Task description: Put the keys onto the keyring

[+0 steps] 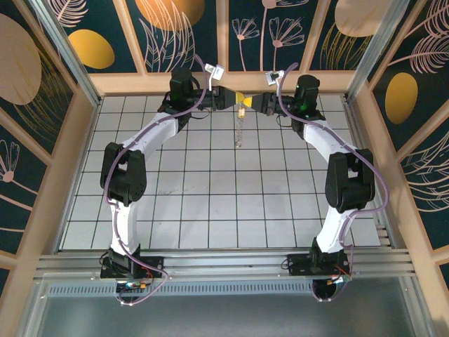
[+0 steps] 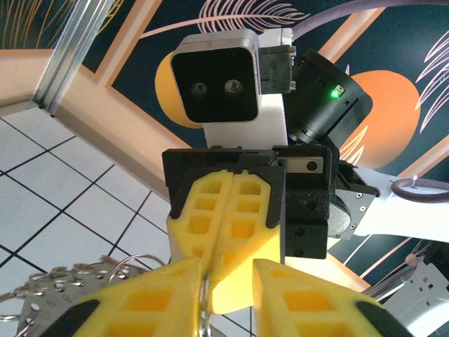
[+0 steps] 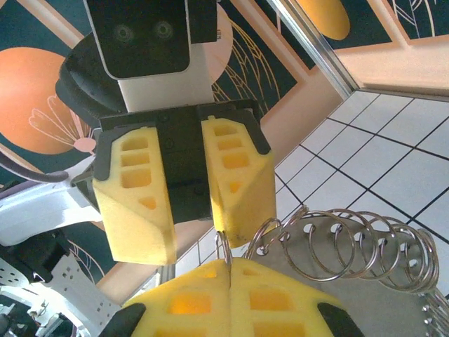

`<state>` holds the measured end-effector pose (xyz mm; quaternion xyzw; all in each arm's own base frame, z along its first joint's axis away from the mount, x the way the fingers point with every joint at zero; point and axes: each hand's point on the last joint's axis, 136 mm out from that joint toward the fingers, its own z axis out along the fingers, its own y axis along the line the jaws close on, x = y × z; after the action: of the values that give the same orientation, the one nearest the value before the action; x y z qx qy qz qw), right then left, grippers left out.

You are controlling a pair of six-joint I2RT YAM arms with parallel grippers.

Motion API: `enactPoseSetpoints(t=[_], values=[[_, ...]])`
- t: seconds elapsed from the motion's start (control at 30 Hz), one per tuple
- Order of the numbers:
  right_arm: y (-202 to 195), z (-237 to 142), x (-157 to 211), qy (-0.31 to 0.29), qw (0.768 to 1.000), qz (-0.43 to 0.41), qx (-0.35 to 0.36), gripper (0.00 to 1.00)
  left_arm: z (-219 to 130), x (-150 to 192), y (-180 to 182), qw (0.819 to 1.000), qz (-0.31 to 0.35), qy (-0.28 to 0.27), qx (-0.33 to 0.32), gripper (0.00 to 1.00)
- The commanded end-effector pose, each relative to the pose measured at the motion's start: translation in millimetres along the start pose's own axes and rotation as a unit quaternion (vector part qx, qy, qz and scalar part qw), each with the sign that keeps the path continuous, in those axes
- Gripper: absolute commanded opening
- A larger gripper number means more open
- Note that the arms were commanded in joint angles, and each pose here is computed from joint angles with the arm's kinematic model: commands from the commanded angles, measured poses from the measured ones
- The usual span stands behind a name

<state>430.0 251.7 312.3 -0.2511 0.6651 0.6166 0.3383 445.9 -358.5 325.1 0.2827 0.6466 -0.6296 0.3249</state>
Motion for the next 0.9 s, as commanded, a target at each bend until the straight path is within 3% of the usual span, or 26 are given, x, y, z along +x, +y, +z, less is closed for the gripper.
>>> enactPoseSetpoints(t=[0.0, 0.23, 0.5, 0.67, 0.87], values=[[13, 3, -17, -0.01, 0.999, -0.042, -0.013, 0.0, 5, 6, -3, 1.0, 0.009, 0.009, 0.021, 0.23], [7, 0, -19, -0.017, 0.999, -0.038, -0.001, 0.0, 2, 10, -6, 1.0, 0.013, 0.004, 0.019, 0.24], [6, -2, -20, -0.022, 0.999, -0.035, -0.001, 0.0, 1, 8, -9, 1.0, 0.016, -0.002, 0.024, 0.15], [7, -1, -18, -0.018, 0.999, -0.035, -0.004, 0.0, 1, 2, -11, 0.999, 0.02, -0.013, 0.025, 0.22], [7, -1, -17, -0.018, 0.999, -0.034, -0.004, 0.0, 1, -1, -13, 0.999, 0.021, -0.021, 0.03, 0.18]])
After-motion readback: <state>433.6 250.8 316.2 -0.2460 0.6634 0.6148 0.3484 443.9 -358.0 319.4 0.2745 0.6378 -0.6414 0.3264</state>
